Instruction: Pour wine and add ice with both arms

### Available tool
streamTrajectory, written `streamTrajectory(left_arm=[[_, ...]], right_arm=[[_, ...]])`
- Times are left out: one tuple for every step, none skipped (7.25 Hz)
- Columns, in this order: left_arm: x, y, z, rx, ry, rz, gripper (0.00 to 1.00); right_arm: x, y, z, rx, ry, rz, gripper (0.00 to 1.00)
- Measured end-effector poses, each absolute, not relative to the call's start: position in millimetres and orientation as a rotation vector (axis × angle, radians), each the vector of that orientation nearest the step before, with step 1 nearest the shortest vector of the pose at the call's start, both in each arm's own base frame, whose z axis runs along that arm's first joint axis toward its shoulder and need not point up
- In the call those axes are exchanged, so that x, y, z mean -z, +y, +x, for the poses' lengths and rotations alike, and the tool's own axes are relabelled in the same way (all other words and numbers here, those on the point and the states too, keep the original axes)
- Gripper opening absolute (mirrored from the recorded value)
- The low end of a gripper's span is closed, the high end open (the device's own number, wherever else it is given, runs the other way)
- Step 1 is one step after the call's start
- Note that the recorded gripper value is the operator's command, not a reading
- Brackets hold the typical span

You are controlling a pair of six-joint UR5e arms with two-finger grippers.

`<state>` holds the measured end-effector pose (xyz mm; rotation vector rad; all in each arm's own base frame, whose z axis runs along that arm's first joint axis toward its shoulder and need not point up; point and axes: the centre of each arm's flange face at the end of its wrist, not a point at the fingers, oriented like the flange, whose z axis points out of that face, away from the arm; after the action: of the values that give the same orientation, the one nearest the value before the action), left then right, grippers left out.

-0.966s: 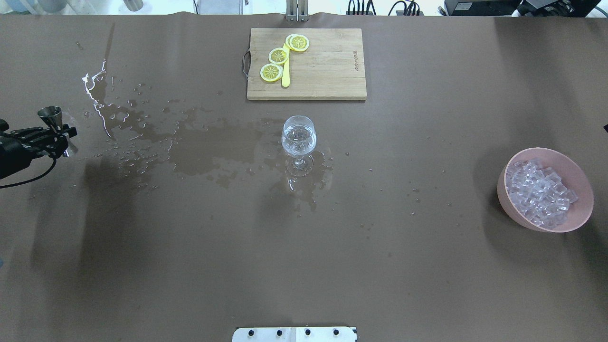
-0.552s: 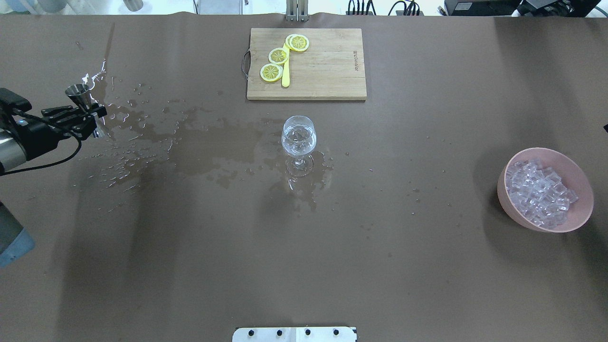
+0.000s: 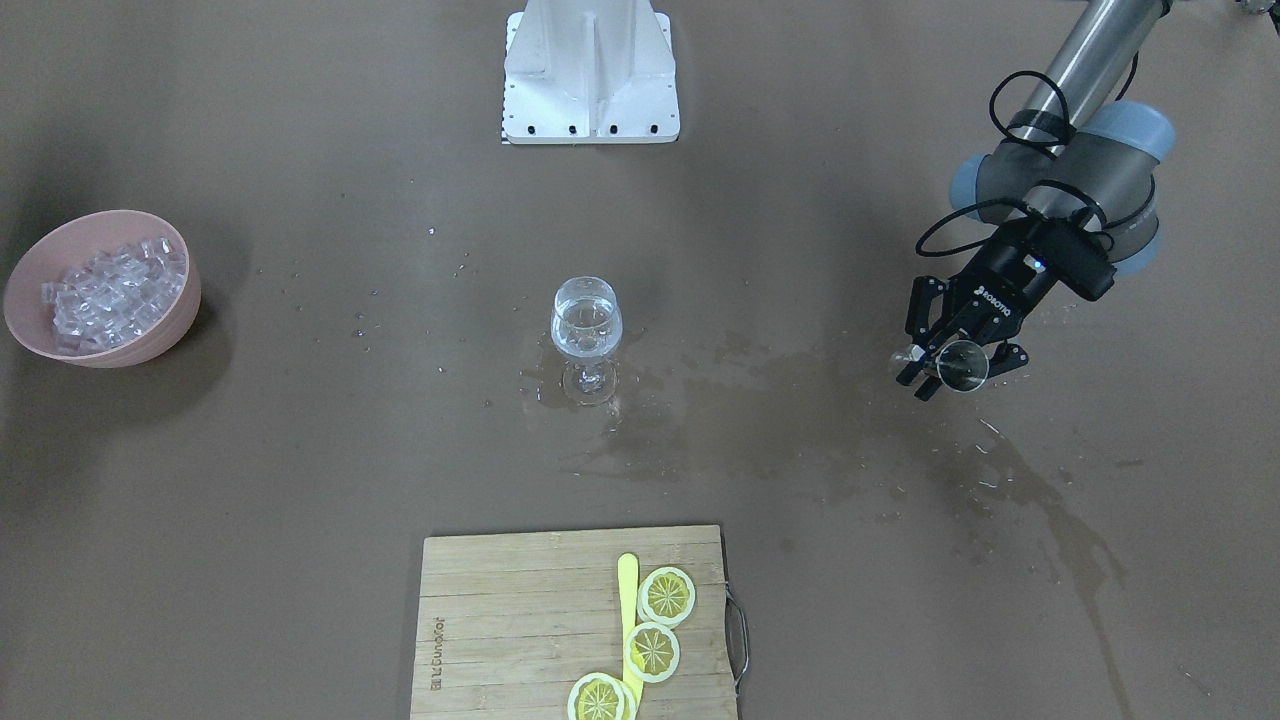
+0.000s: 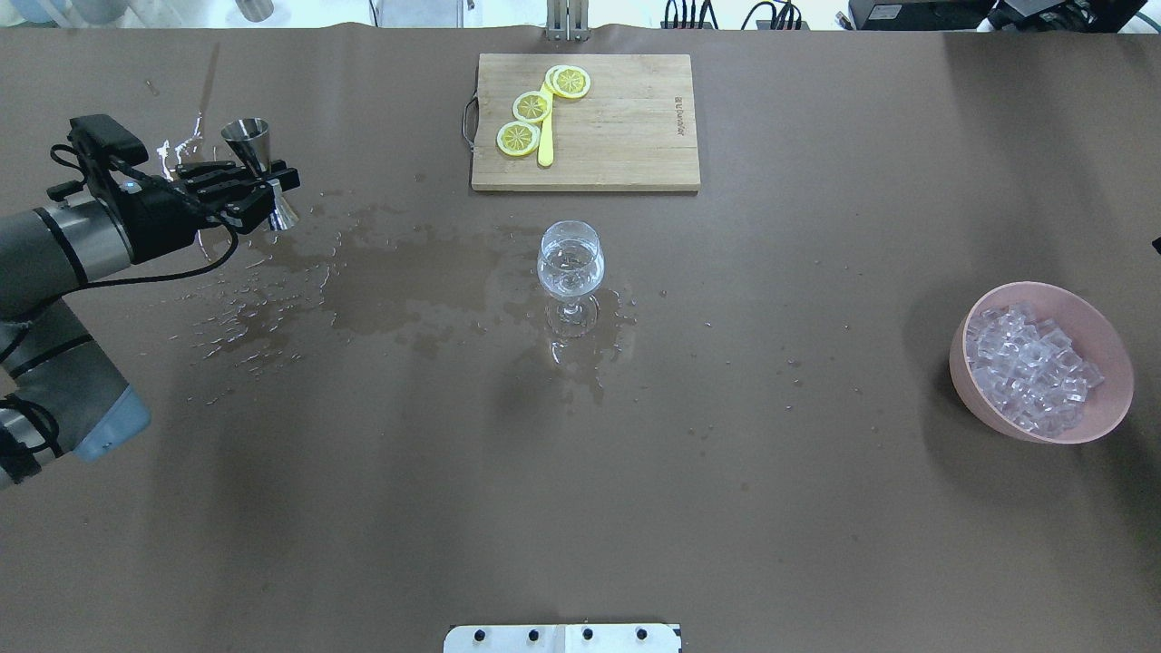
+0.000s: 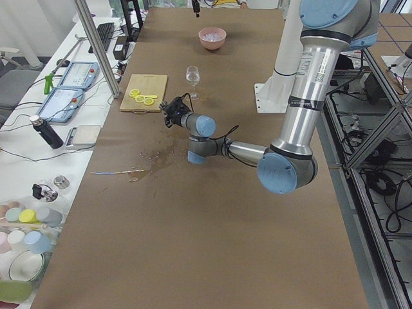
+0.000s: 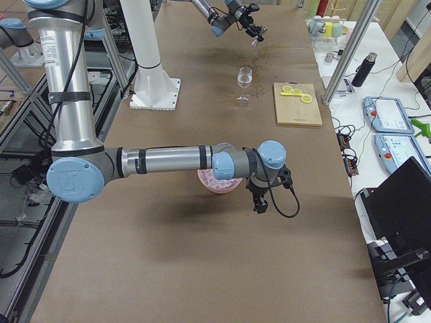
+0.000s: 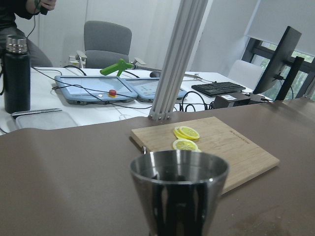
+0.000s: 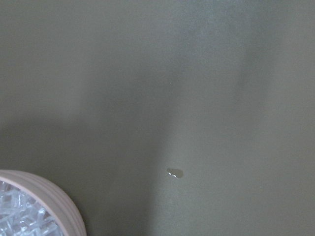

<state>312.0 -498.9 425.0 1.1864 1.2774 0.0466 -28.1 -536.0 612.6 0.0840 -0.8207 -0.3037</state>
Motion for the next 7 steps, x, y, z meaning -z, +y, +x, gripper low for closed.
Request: streamTrajectory(left_arm=[[-410.1, -497.4, 318.8, -0.088, 1.253, 1.208, 0.0], [-397.6, -494.0, 329.9, -0.138, 1.239, 1.236, 0.0], [-386.4, -491.6, 340.2, -0.169, 1.241, 1.255, 0.0], [-377.7, -490.0, 347.4, -0.186, 1.248, 1.27, 0.0], [-367.1, -488.0, 356.2, -0.205, 1.258, 1.286, 0.0], [-352.3, -486.0, 367.2, -0.225, 1.262, 1.316, 0.0], [-338.9, -483.6, 376.9, -0.233, 1.263, 1.346, 0.0]], right_arm=[[-613.9, -534.9, -28.9, 0.302, -0.835, 0.079, 1.0], [-615.4, -533.4, -29.2, 0.3, -0.846, 0.074, 1.0], [-616.6, -531.6, -28.9, 0.297, -0.857, 0.071, 1.0], [-617.7, -529.8, -29.0, 0.295, -0.867, 0.067, 1.0], [-619.0, -528.2, -28.6, 0.293, -0.873, 0.064, 1.0], [-619.9, -527.1, -27.7, 0.29, -0.876, 0.063, 1.0], [-620.4, -526.3, -26.7, 0.288, -0.878, 0.062, 1.0]])
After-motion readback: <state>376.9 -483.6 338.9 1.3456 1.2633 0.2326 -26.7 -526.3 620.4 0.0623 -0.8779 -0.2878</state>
